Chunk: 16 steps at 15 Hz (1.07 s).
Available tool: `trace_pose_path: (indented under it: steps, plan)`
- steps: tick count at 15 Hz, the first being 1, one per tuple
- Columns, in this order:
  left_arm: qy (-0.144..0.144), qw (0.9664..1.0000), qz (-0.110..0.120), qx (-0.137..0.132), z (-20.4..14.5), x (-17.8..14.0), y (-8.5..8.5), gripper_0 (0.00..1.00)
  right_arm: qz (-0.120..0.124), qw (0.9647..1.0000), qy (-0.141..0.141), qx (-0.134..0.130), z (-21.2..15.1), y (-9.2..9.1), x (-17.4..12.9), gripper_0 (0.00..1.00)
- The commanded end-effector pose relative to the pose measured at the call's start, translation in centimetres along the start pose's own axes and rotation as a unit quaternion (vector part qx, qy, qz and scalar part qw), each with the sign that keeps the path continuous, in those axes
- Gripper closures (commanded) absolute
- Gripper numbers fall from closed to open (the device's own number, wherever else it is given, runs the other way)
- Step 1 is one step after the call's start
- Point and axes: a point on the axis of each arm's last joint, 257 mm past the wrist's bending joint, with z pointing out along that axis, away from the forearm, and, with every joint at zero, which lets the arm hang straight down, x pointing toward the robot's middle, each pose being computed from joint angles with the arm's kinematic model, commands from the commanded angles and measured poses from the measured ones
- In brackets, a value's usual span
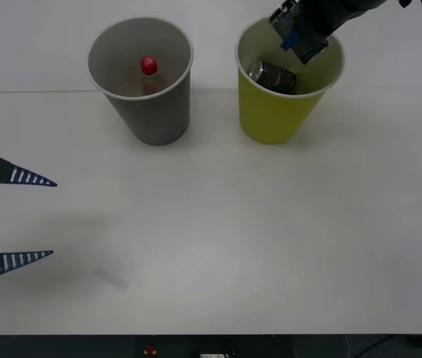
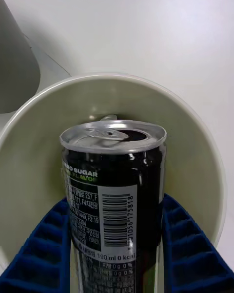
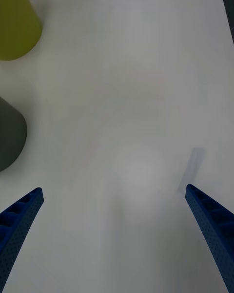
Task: Put the can into the green bin and the plastic bottle into the gray bin
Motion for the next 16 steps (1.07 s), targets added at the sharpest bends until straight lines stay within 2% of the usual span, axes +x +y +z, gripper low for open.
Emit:
trace_pose_path:
  steps: [1, 4, 8, 11, 13, 15, 16]
  plan:
    - [0.0, 1.0, 0.0, 0.0, 0.0, 0.0, 0.0, 0.0, 0.002, 1.0, -0.001, -0.001, -0.1, -0.1, 0.1, 0.0]
    - [0.0, 1.0, 0.0, 0.0, 0.0, 0.0, 0.0, 0.0, -0.006, 1.0, -0.003, -0.006, -1.8, -0.6, 0.5, 0.0]
    - [0.0, 1.0, 0.0, 0.0, 0.0, 0.0, 0.0, 0.0, -0.013, 0.9981, -0.057, -0.02, -4.9, -1.0, 0.8, 0.0]
    - [0.0, 1.0, 0.0, 0.0, 0.0, 0.0, 0.0, 0.0, -0.033, 0.9937, -0.098, -0.044, -7.2, -1.1, 2.4, 0.0]
    - [0.0, 1.0, 0.0, 0.0, 0.0, 0.0, 0.0, 0.0, -0.047, 0.9893, -0.126, -0.055, -8.8, -1.5, 3.7, 0.0]
    - [0.0, 1.0, 0.0, 0.0, 0.0, 0.0, 0.0, 0.0, -0.05, 0.986, -0.141, -0.074, -10.0, -0.9, 5.5, 0.0]
    - [0.0, 1.0, 0.0, 0.0, 0.0, 0.0, 0.0, 0.0, -0.056, 0.9844, -0.15, -0.073, -10.7, -0.7, 6.5, 0.0]
